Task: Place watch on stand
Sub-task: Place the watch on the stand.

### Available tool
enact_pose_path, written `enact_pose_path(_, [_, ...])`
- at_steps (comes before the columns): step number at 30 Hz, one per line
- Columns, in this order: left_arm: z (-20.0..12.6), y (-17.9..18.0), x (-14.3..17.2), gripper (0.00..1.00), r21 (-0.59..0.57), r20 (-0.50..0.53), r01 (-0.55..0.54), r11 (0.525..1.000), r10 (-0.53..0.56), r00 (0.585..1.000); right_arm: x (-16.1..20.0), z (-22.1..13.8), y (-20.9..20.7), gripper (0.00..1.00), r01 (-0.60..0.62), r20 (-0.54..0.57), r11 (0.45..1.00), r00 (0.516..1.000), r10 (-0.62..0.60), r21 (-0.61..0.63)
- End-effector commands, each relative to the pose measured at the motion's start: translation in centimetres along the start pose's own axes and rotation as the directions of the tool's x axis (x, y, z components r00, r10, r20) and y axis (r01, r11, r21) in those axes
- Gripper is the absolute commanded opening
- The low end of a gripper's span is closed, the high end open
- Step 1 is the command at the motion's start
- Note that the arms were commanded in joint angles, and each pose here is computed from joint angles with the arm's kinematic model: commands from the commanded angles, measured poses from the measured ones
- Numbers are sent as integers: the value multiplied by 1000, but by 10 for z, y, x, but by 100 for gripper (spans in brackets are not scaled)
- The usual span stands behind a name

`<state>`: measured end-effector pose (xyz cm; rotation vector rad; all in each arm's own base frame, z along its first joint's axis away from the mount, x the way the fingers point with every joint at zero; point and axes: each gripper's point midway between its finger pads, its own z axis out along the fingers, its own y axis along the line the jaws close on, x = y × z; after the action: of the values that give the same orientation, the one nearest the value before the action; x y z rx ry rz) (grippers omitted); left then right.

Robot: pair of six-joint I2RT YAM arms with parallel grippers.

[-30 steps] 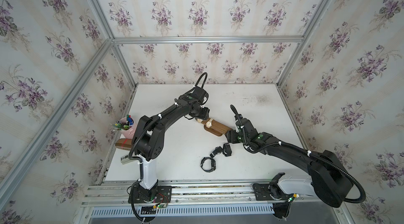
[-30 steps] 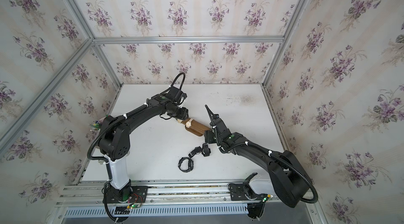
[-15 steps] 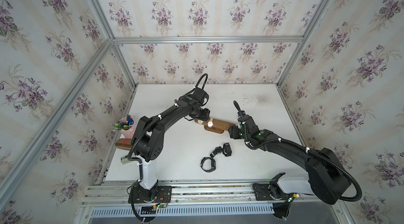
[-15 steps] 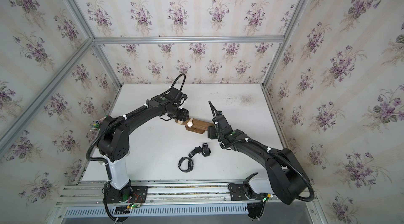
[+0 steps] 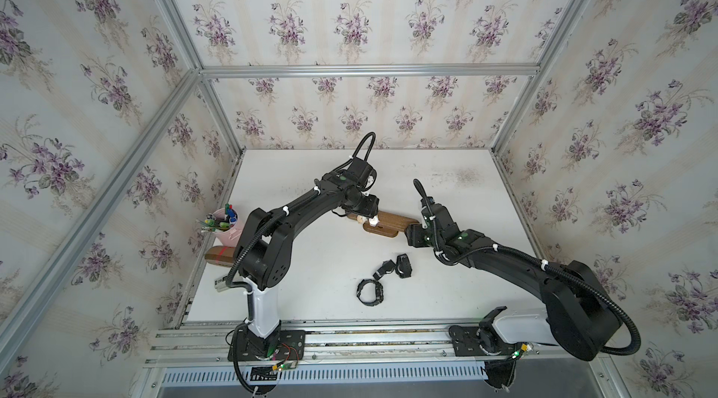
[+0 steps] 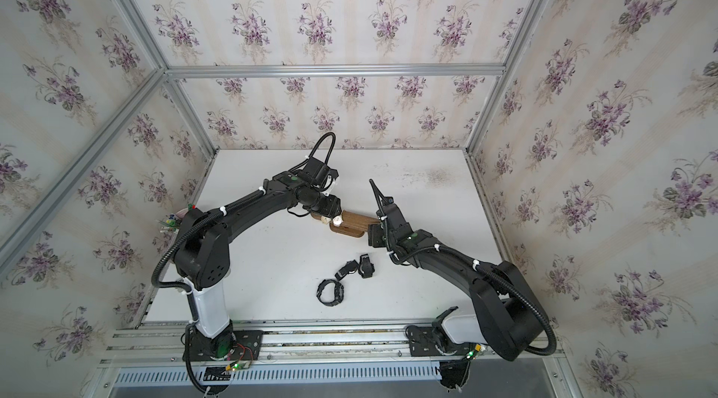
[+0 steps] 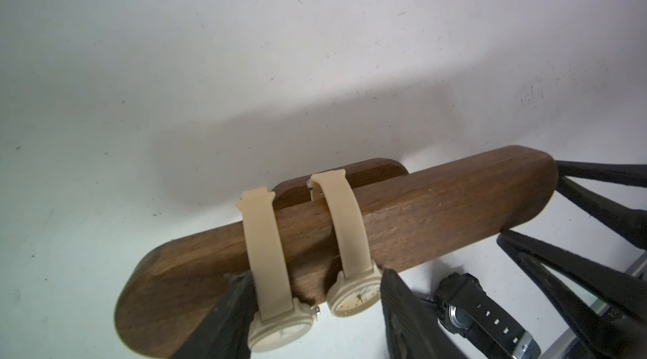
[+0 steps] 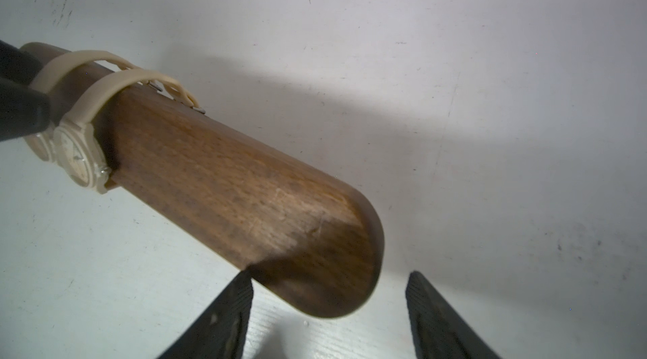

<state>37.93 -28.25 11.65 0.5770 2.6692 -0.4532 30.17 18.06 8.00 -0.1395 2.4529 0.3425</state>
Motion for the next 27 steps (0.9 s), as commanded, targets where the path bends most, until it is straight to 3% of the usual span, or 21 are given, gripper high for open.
enact_pose_path(1, [1,0,-5,60,0,8,-2,1000,2,1000,-9,1,1,71,3,33,1000,999,-3,0])
enact_pose_path(20, [2,-12,-8,60,54,20,20,998,-21,1000,-19,4,-4,73,6,49,1000,999,-6,8])
enact_pose_path(27, [-23,1,-9,65,-30,79,52,998,-50,996,-21,-9,-7,76,-1,61,1000,998,0,19])
